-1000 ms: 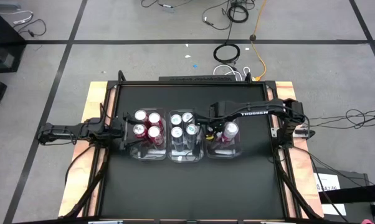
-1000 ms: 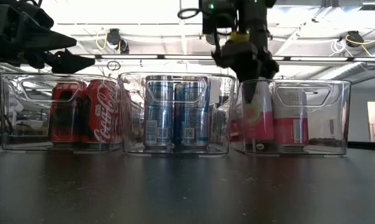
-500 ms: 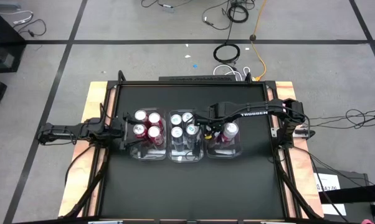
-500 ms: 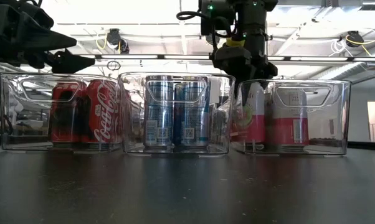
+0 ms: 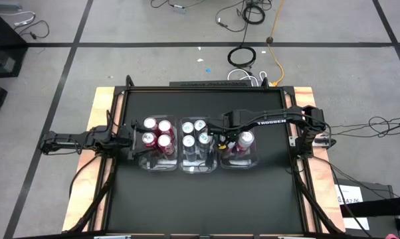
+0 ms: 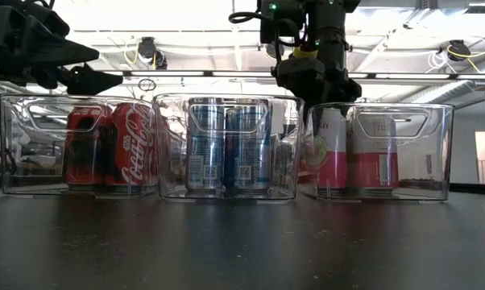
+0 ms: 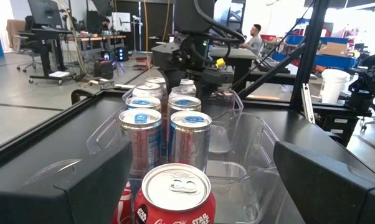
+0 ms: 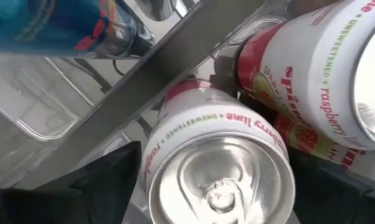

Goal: Sort soda cans
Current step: Put the pink-white soda can to the right transparent bin, then return to Home Position

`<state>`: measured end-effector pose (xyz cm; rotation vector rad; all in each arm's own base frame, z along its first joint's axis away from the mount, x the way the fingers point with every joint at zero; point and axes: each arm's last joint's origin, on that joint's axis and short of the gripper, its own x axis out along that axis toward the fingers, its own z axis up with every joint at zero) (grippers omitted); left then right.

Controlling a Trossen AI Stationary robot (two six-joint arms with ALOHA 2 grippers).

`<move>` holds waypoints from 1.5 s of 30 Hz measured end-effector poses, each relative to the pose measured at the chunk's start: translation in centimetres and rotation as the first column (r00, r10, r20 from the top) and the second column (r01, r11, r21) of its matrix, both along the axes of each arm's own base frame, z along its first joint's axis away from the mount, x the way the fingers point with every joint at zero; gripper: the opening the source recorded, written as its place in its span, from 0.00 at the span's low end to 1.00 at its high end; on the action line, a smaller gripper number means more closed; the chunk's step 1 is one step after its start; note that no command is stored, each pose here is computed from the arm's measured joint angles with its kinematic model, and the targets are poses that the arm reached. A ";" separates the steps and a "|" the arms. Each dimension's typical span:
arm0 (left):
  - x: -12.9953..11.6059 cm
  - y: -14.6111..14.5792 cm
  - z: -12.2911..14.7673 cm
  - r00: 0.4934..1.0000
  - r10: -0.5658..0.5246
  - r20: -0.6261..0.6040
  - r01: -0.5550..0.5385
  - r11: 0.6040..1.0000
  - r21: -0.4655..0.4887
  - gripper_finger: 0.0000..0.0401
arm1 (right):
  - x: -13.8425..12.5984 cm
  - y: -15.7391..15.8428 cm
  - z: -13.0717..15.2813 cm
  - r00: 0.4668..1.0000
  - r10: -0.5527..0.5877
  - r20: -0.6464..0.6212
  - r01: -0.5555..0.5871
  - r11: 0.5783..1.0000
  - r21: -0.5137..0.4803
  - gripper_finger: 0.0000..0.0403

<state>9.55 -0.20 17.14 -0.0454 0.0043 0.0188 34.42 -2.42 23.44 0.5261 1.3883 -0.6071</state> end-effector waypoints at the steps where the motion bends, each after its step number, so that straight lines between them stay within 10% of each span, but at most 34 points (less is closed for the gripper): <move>1: 0.0 0.0 0.0 1.000 0.000 0.000 0.000 1.000 0.000 0.99 | 0.0 0.0 0.0 1.000 0.000 -0.001 0.000 1.000 0.000 0.88; 10: 0.0 0.0 0.0 1.000 0.000 0.000 0.000 1.000 0.000 0.99 | -0.4 0.0 1.1 1.000 -0.003 0.012 0.003 1.000 0.000 0.88; 31: 0.0 0.0 0.0 1.000 0.000 0.000 0.000 1.000 0.000 0.99 | -7.4 1.1 13.8 0.947 -0.027 0.319 0.042 0.998 -0.041 0.88; 38: 0.0 0.0 0.0 1.000 0.000 0.000 0.000 1.000 0.000 0.99 | -10.5 3.1 14.2 0.977 0.059 0.206 -0.038 0.994 -0.106 0.88; 45: 0.0 0.0 0.0 1.000 0.000 0.000 0.000 1.000 0.000 0.99 | -8.9 6.1 10.7 0.878 0.283 0.385 -0.189 0.946 -0.263 0.88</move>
